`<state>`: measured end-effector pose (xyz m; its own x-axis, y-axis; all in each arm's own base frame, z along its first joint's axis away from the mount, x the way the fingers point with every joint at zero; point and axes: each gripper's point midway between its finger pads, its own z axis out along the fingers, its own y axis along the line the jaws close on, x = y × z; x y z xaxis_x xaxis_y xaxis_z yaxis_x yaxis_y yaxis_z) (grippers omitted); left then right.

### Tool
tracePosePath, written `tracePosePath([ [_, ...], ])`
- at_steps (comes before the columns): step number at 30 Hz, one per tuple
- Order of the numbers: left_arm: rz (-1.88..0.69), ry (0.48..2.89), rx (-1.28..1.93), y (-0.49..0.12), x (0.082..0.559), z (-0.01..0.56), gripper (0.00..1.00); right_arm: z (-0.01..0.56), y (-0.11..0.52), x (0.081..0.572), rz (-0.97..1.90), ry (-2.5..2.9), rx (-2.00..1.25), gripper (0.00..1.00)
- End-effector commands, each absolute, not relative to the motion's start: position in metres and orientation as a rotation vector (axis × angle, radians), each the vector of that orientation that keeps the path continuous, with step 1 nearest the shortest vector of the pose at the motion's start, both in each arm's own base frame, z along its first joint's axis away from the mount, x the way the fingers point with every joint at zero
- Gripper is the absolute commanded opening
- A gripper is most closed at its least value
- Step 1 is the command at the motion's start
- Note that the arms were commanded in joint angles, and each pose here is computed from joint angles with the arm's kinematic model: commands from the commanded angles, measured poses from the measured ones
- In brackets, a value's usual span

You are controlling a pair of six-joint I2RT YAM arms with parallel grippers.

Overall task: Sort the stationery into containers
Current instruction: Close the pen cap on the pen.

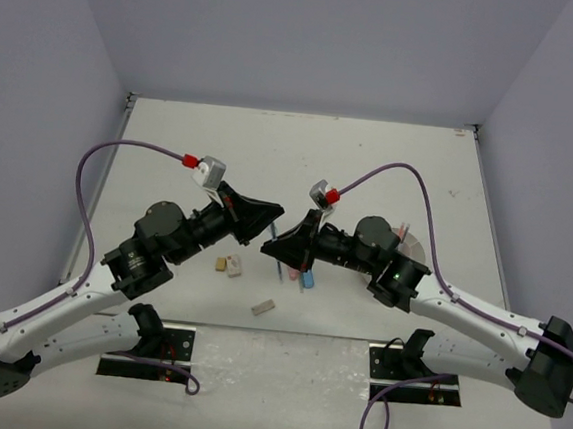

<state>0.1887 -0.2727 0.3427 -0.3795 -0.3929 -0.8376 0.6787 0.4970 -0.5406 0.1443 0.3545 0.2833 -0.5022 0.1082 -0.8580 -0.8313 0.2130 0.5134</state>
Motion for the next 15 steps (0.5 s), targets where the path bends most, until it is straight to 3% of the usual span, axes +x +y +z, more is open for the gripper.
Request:
tracePosePath([
  [1, -1.271, 1.578, 0.349, -0.288, 0.171, 0.351, 0.00, 0.335, 0.350, 0.163, 1.340, 1.535, -0.619, 0.00],
  [15, -1.461, 1.742, 0.364, -0.316, 0.144, 0.273, 0.00, 0.419, 0.319, 0.226, 1.176, 1.419, -0.509, 0.00],
])
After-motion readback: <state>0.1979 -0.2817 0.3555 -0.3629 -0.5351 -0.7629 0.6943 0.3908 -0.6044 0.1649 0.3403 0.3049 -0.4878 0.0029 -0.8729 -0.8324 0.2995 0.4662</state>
